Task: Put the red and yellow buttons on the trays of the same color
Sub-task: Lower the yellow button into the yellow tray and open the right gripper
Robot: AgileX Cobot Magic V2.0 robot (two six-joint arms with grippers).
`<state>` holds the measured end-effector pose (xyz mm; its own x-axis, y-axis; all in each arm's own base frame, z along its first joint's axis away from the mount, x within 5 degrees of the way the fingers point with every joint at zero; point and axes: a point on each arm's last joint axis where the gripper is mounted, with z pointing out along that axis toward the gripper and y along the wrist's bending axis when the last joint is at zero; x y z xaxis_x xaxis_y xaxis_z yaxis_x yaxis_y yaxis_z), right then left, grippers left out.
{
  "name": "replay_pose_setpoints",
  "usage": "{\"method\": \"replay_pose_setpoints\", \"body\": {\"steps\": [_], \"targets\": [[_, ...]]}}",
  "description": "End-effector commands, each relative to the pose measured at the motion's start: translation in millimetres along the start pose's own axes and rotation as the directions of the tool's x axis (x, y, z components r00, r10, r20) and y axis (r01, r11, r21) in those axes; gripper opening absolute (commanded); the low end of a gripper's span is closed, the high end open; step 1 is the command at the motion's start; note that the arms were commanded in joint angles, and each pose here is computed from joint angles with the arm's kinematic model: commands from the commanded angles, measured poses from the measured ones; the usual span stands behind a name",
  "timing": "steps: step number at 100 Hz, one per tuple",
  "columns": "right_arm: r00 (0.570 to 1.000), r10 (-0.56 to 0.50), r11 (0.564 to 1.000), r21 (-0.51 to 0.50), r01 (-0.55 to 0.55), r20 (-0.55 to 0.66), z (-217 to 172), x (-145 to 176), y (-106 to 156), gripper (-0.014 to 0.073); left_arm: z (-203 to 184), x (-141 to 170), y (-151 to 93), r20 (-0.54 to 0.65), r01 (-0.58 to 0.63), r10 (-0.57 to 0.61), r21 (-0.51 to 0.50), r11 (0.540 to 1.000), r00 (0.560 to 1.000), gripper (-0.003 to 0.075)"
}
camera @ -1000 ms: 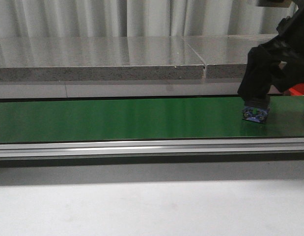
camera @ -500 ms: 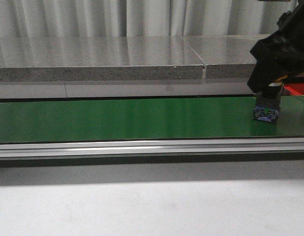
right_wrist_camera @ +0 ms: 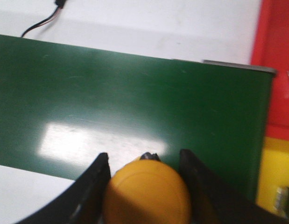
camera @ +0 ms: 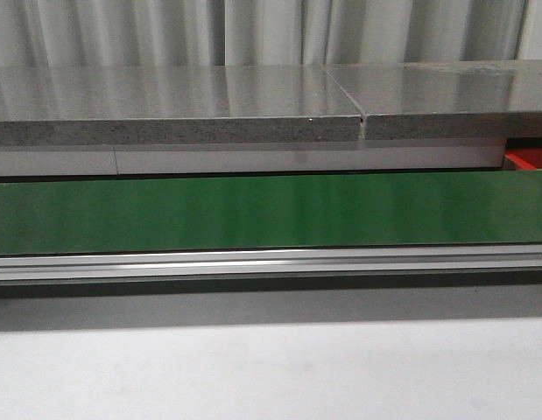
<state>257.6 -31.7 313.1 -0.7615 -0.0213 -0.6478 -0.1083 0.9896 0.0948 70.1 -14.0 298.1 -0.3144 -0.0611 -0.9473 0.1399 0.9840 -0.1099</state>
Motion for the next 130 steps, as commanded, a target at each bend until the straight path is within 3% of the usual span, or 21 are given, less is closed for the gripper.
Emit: {"method": "replay_pose_setpoints", "body": {"steps": [1, 23, 53, 83, 130], "targets": [[0.996, 0.033, 0.995, 0.087, -0.040, 0.081, -32.2, -3.6, -14.7, 0.0163, -3.2, -15.0, -1.5, 0.096, 0.010, -0.011, 0.010, 1.000, 0.995, -0.0019], [0.964, 0.246, 0.932, 0.249, -0.264, 0.104, -56.2, 17.9, -57.8, 0.0163, -3.2, -15.0, -1.5, 0.096, 0.010, -0.011, 0.010, 1.000, 0.995, -0.0019], [0.927, 0.346, 0.863, 0.340, -0.374, 0.143, -31.1, 60.5, -82.8, 0.0163, -3.2, -15.0, -1.5, 0.096, 0.010, -0.011, 0.010, 1.000, 0.995, -0.0019], [0.913, 0.368, 0.827, 0.387, -0.407, 0.175, -7.5, 93.9, -86.3, 0.0163, -3.2, -15.0, -1.5, 0.096, 0.010, -0.011, 0.010, 1.000, 0.995, -0.0019], [0.901, 0.421, 0.810, 0.405, -0.424, 0.102, 29.2, 106.2, -105.8, 0.0163, -3.2, -15.0, -1.5, 0.096, 0.010, -0.011, 0.010, 1.000, 0.995, -0.0019]]}}
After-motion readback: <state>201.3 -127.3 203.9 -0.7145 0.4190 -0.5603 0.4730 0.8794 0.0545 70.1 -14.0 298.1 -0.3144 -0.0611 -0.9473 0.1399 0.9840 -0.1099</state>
